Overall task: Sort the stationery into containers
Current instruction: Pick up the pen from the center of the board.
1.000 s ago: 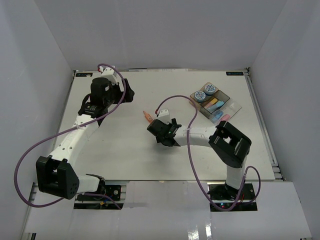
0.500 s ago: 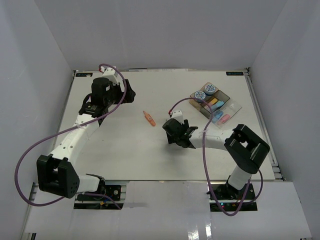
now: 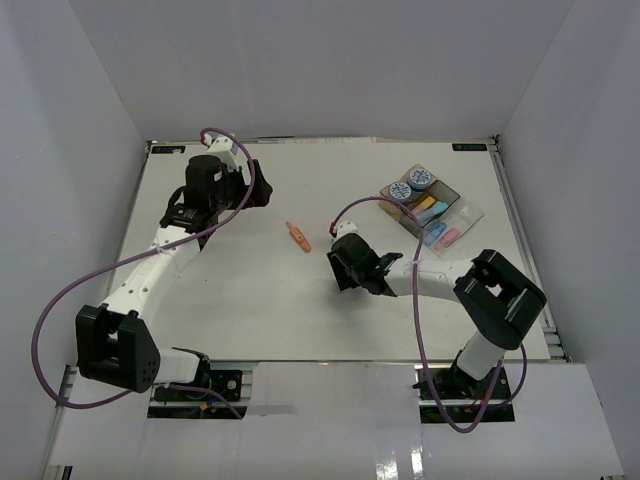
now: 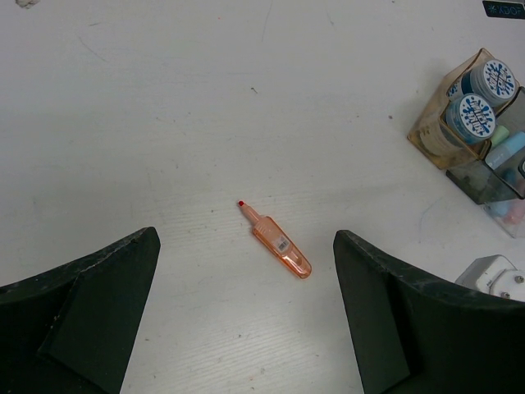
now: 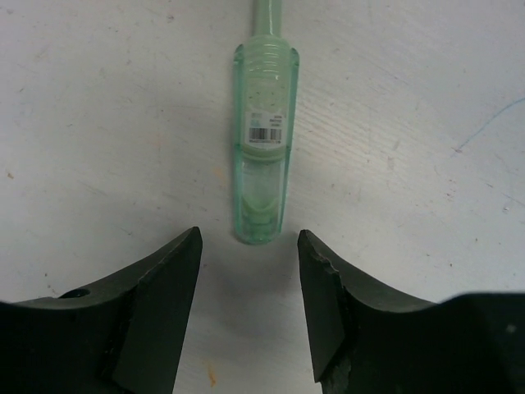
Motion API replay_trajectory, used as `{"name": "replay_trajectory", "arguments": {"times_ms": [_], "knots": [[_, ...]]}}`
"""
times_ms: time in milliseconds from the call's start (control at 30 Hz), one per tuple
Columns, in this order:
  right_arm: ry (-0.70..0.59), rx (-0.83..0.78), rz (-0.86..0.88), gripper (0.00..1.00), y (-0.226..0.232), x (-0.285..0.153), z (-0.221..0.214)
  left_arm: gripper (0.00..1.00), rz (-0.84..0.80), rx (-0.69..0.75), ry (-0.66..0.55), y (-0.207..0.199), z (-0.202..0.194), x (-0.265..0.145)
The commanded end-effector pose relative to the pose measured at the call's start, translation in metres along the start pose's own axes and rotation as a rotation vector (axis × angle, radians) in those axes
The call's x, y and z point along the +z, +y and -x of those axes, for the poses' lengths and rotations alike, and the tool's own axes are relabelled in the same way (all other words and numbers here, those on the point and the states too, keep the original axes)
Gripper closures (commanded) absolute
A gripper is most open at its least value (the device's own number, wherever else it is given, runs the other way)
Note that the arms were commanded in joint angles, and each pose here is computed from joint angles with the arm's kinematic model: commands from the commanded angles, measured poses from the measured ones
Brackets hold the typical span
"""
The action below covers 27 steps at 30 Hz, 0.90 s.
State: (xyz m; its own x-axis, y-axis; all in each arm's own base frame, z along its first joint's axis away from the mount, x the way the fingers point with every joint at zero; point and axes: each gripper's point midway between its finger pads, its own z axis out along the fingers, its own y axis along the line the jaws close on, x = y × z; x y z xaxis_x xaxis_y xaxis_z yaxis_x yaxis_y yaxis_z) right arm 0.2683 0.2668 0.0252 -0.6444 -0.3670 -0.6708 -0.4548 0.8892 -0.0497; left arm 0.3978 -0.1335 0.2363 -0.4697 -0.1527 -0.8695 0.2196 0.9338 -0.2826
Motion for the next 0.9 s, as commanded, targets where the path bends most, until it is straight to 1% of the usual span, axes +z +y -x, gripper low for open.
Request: {"name": "replay_trajectory", "arguments": {"times_ms": [0, 100, 233, 400, 500, 700, 867], "knots": [[-0.027, -0.025, 0.068, 0.45, 0.012, 0.001, 0.01, 0.02, -0.012, -0.005, -0.012, -0.003, 0.007, -0.004], [-0.017, -0.019, 0.065, 0.49, 0.012, 0.004, 0.007, 0.02, -0.01, -0.003, -0.011, -0.002, 0.007, -0.004], [-0.006, 0.005, 0.039, 0.51, 0.006, 0.008, 0.003, 0.02, -0.009, -0.001, -0.014, -0.002, 0.007, -0.005], [0.014, 0.056, -0.004, 0.51, -0.009, 0.011, -0.002, 0.02, -0.01, -0.002, -0.011, -0.002, 0.007, -0.005], [0.002, 0.071, -0.022, 0.5, -0.015, 0.01, 0.002, 0.02, -0.011, 0.0, -0.011, -0.003, 0.007, -0.005], [-0.006, 0.06, -0.02, 0.5, -0.015, 0.011, 0.008, 0.02, -0.012, -0.002, -0.009, -0.003, 0.006, -0.004], [0.01, 0.023, 0.024, 0.51, -0.007, 0.013, 0.006, 0.02, -0.013, -0.001, -0.004, -0.002, 0.005, -0.003]]}}
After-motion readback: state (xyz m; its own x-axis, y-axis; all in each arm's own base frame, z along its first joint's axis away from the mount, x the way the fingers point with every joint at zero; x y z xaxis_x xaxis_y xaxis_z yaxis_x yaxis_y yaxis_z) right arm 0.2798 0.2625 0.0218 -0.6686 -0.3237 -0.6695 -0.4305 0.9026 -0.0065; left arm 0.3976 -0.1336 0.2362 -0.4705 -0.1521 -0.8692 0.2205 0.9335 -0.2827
